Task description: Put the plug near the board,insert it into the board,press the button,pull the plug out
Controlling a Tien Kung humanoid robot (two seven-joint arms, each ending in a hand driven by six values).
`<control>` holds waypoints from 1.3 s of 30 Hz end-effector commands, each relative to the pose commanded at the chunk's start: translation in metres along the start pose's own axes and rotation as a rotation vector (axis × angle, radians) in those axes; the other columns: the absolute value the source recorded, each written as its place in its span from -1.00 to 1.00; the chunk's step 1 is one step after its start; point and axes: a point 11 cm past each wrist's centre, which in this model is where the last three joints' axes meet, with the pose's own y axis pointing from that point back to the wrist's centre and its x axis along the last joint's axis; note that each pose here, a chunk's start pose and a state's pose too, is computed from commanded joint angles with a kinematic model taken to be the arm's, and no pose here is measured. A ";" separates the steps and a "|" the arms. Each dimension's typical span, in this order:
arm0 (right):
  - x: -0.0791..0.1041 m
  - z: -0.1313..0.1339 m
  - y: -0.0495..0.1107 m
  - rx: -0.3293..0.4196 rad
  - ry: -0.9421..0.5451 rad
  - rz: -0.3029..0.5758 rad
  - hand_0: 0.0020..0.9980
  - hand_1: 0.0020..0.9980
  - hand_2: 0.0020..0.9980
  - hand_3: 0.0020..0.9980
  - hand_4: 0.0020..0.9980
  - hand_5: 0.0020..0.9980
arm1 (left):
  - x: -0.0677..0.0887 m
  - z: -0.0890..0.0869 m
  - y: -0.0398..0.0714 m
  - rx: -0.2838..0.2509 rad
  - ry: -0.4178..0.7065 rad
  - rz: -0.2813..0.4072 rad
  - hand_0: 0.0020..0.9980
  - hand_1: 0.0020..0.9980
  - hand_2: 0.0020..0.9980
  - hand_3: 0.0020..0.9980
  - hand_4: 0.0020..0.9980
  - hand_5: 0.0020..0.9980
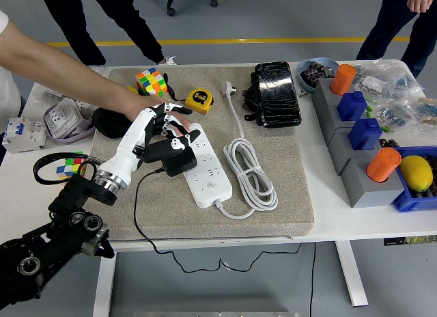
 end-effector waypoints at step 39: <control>0.002 -0.001 0.000 0.002 0.001 0.002 0.15 0.30 0.27 0.09 0.86 -0.02 | -0.048 0.003 0.002 0.326 -0.328 -0.431 -0.91 -0.83 -0.69 0.48 0.51 -1.00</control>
